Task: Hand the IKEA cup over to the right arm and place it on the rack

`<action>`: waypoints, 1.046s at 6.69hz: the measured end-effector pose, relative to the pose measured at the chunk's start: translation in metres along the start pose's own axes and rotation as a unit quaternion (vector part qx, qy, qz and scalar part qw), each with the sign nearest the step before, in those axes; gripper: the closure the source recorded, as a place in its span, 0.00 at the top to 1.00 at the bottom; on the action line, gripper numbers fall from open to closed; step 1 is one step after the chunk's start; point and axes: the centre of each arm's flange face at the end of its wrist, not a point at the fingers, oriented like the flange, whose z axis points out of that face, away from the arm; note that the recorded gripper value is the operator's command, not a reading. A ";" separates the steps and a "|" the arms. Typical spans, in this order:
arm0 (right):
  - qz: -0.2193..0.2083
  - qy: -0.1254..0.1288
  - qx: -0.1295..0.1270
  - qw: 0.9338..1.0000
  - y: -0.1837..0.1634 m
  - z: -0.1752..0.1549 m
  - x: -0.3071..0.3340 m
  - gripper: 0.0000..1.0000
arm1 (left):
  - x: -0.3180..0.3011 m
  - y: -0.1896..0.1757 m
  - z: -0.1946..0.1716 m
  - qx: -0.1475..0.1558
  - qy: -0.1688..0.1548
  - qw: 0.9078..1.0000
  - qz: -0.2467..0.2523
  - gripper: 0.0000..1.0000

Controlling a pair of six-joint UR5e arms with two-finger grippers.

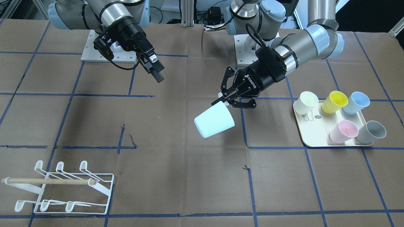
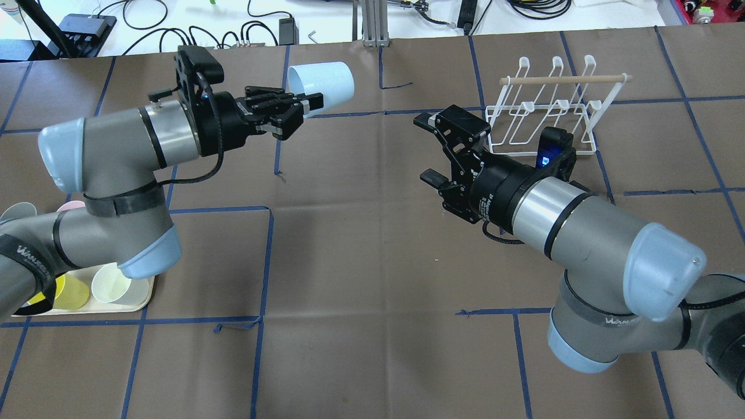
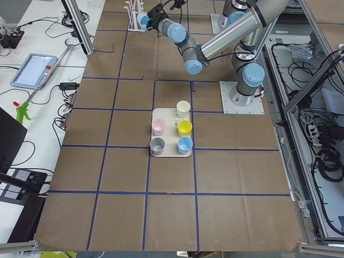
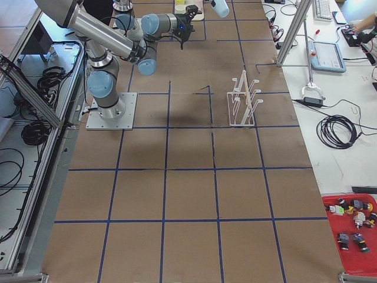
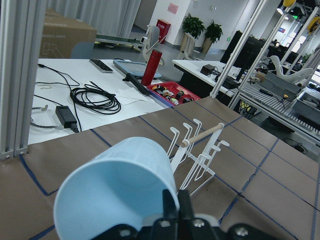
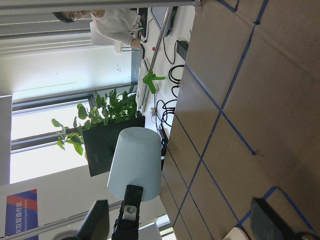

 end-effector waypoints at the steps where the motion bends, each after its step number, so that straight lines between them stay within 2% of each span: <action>1: 0.014 0.001 0.010 1.000 0.000 -0.001 0.001 1.00 | 0.015 0.010 0.012 0.012 0.008 1.000 0.012 0.03; 3: 0.030 0.000 0.020 0.999 0.000 -0.002 0.000 1.00 | 0.029 0.023 0.025 0.033 0.014 0.999 0.019 0.04; 7: 0.047 0.005 0.051 0.998 -0.007 0.001 0.001 1.00 | 0.038 0.030 0.026 0.038 0.018 0.999 0.015 0.04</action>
